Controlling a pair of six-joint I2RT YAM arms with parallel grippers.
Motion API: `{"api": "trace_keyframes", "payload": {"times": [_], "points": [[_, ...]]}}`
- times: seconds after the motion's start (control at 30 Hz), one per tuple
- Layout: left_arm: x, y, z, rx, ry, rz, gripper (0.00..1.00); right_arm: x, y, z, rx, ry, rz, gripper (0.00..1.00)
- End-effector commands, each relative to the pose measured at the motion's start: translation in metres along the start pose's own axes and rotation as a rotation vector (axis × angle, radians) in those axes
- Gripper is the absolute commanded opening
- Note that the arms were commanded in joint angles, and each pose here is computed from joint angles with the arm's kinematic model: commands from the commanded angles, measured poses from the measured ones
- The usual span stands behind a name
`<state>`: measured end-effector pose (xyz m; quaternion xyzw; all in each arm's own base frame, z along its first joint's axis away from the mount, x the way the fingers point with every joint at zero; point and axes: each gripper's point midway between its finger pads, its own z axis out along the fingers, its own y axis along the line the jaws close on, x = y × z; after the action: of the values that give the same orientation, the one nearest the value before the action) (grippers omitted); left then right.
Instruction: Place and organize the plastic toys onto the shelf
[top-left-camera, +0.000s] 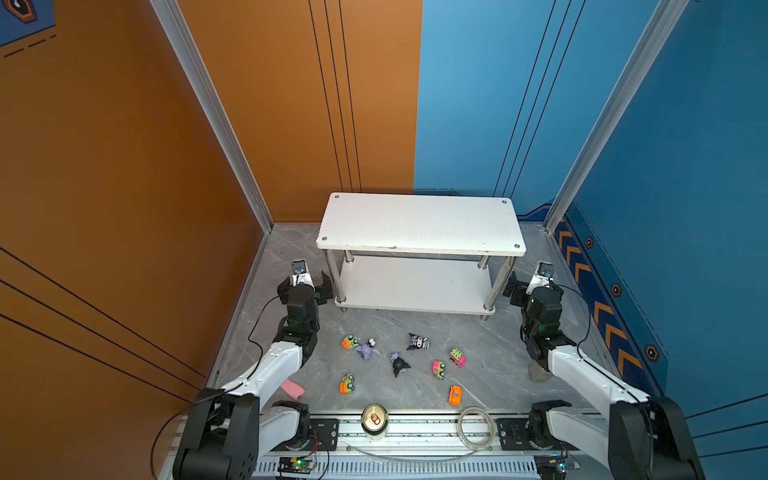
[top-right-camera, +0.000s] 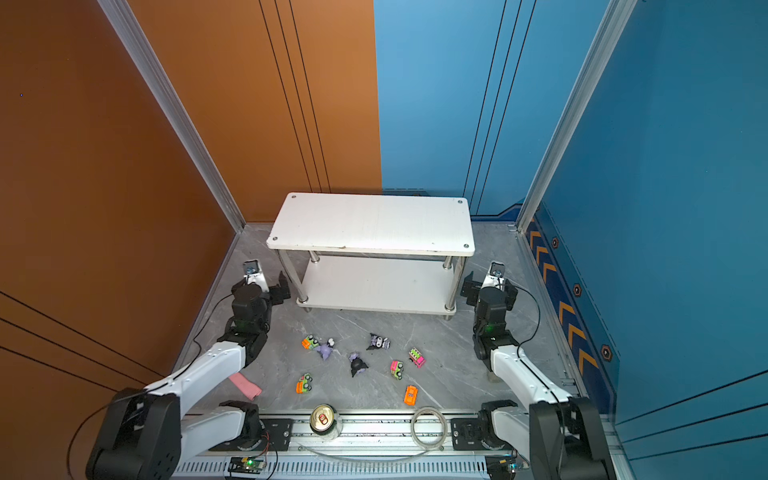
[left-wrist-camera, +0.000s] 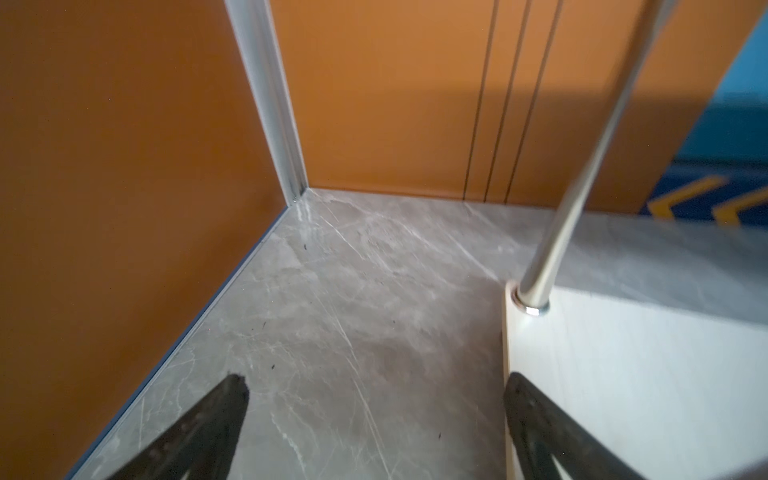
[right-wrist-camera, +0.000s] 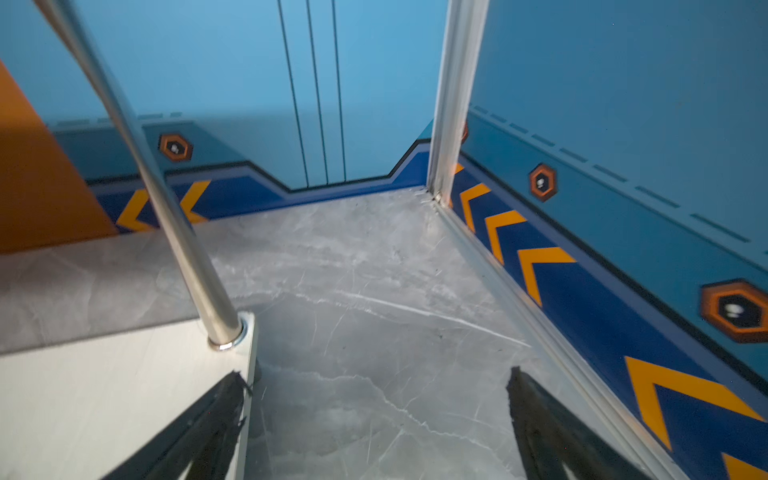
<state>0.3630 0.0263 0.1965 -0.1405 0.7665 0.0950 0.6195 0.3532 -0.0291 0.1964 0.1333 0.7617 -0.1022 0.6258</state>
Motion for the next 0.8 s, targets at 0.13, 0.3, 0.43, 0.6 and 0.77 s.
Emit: {"api": "trace_keyframes", "payload": {"times": [0.13, 0.3, 0.43, 0.6, 0.77], "points": [[0.010, 0.067, -0.051, -0.278, 0.062, -0.379, 0.98, 0.022, -0.021, -0.049, 0.132, 0.159, 0.049, 1.00], [0.004, 0.059, -0.072, -0.104, 0.055, -0.470, 0.89, 0.038, 0.027, -0.067, -0.108, 0.211, 0.023, 0.87], [0.006, 0.032, -0.084, 0.077, 0.090, -0.455, 0.73, 0.038, 0.056, -0.077, -0.271, 0.215, 0.012, 0.71], [0.023, -0.007, -0.089, 0.231, 0.199, -0.389, 0.73, 0.031, 0.063, -0.079, -0.315, 0.178, 0.023, 0.61], [0.023, -0.047, -0.088, 0.342, 0.219, -0.282, 0.72, 0.021, 0.074, -0.072, -0.342, 0.154, 0.020, 0.53]]}}
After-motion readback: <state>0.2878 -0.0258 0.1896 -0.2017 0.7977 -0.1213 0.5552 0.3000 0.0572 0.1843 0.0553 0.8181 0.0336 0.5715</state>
